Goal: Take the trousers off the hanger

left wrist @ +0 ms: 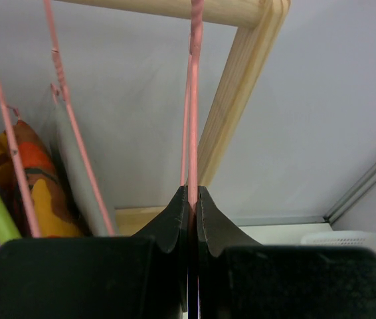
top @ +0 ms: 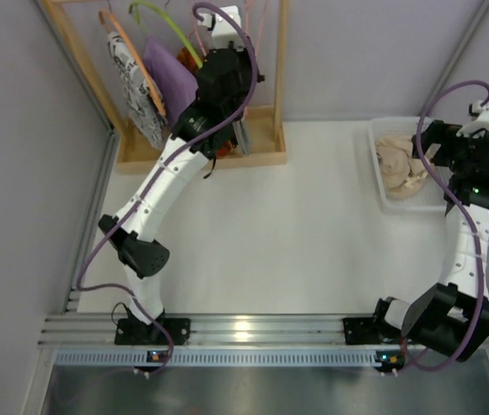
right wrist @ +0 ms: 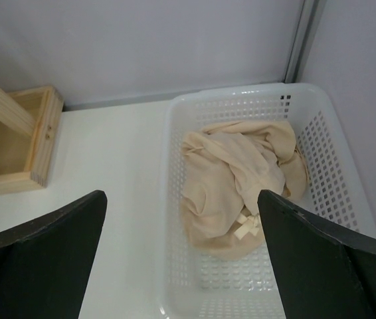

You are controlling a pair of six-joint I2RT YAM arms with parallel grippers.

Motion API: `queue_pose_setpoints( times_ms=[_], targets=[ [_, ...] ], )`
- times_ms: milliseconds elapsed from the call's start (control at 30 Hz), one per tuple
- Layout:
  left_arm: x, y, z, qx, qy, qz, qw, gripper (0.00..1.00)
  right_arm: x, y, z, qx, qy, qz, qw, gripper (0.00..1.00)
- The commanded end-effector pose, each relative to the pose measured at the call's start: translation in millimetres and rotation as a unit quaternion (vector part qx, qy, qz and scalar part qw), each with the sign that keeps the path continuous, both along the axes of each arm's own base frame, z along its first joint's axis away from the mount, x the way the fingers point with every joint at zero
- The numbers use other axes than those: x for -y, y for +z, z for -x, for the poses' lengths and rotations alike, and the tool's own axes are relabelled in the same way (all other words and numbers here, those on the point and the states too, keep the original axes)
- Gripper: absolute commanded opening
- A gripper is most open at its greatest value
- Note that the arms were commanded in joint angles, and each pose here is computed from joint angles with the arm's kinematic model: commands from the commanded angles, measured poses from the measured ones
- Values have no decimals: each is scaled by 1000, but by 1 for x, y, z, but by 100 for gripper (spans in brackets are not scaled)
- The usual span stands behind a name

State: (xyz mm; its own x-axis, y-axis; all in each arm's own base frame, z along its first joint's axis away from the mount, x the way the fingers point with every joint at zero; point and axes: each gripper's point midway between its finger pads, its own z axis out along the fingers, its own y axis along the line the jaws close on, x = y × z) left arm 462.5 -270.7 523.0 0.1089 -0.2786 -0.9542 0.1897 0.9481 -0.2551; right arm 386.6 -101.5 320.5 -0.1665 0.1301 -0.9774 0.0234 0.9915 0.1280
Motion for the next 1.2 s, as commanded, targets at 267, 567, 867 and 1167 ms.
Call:
queue_pose_setpoints(
  times_ms=[267,567,867,1167],
  targets=[
    [11,12,-39,98,55,-24,993,0,-9,30,13,42,13,27,999,99],
    [13,8,-57,127,73,-35,989,0,-8,24,15,35,12,31,999,99],
    [10,-26,-89,106,81,-40,990,0,-8,22,17,32,12,32,999,99],
    [-6,-59,-118,76,93,-53,991,0,-9,20,19,29,13,31,999,99]
  ],
)
